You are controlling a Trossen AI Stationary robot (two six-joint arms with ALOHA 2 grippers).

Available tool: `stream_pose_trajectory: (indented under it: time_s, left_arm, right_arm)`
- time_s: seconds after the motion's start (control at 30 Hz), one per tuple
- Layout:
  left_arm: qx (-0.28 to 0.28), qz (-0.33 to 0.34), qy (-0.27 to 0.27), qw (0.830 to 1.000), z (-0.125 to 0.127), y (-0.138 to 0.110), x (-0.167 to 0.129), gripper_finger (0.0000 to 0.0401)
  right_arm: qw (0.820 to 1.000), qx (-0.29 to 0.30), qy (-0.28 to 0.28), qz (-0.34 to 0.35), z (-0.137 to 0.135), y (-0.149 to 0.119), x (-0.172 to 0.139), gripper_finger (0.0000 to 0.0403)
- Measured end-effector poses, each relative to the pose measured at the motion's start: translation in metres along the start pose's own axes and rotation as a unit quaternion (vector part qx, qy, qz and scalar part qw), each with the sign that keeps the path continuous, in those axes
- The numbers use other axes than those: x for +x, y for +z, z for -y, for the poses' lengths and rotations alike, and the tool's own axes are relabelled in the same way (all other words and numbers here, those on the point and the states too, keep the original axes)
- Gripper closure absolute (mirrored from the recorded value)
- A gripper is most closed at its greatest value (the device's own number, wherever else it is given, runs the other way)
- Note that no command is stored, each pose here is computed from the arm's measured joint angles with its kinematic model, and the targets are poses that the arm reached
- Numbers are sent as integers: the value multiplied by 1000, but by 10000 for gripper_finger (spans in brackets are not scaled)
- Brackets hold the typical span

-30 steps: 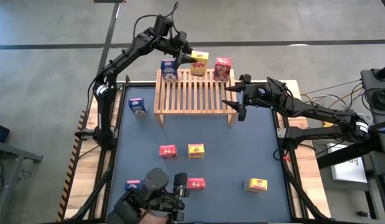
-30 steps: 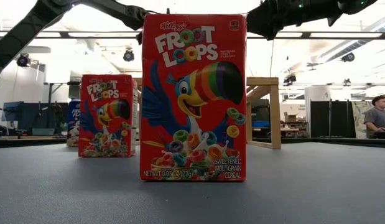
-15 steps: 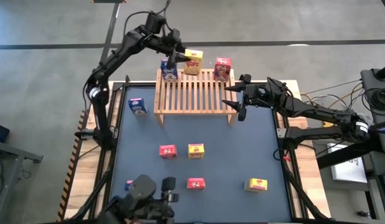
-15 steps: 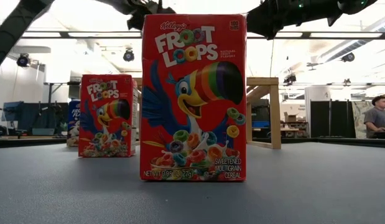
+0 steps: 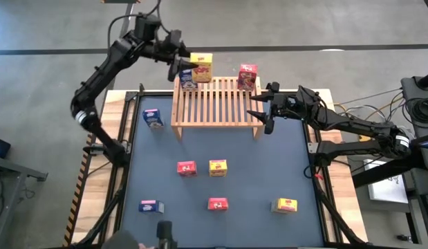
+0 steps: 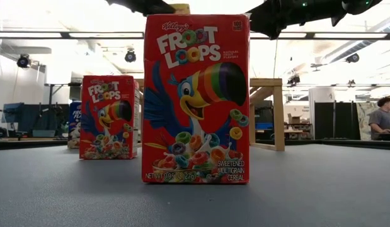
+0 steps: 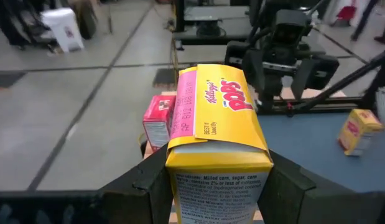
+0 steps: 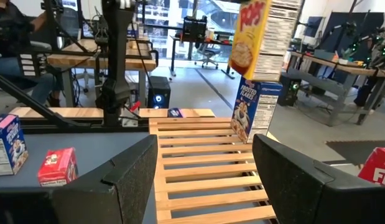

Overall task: Stack cereal on shelf
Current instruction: Put the top yellow cereal box on the shelf

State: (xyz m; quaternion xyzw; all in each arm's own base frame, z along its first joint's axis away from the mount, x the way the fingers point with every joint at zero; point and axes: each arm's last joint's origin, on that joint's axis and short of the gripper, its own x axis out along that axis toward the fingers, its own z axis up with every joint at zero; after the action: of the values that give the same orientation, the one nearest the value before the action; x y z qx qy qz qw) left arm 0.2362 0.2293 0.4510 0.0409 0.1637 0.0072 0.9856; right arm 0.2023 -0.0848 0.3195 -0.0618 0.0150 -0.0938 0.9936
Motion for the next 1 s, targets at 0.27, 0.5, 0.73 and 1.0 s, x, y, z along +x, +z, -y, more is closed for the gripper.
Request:
stream_pose_trajectory:
  time_s: [0.27,0.5,0.73,1.0]
  left_arm:
    - [19,115,88,989,21,-31,-5,236]
    - [39,178,101,978,21,-55,4,236]
    - [41,164,100,981,12,-59,15,236]
    - [34,123,91,988,-11,-48,33,236]
  right_arm:
    - [1000,4,0,0,0,0,0,152]
    - [1000,8,0,0,0,0,0,152]
    - [1000,9,-2,0,0,0,0,152]
    - [1000,14,-2,0,0,0,0,152]
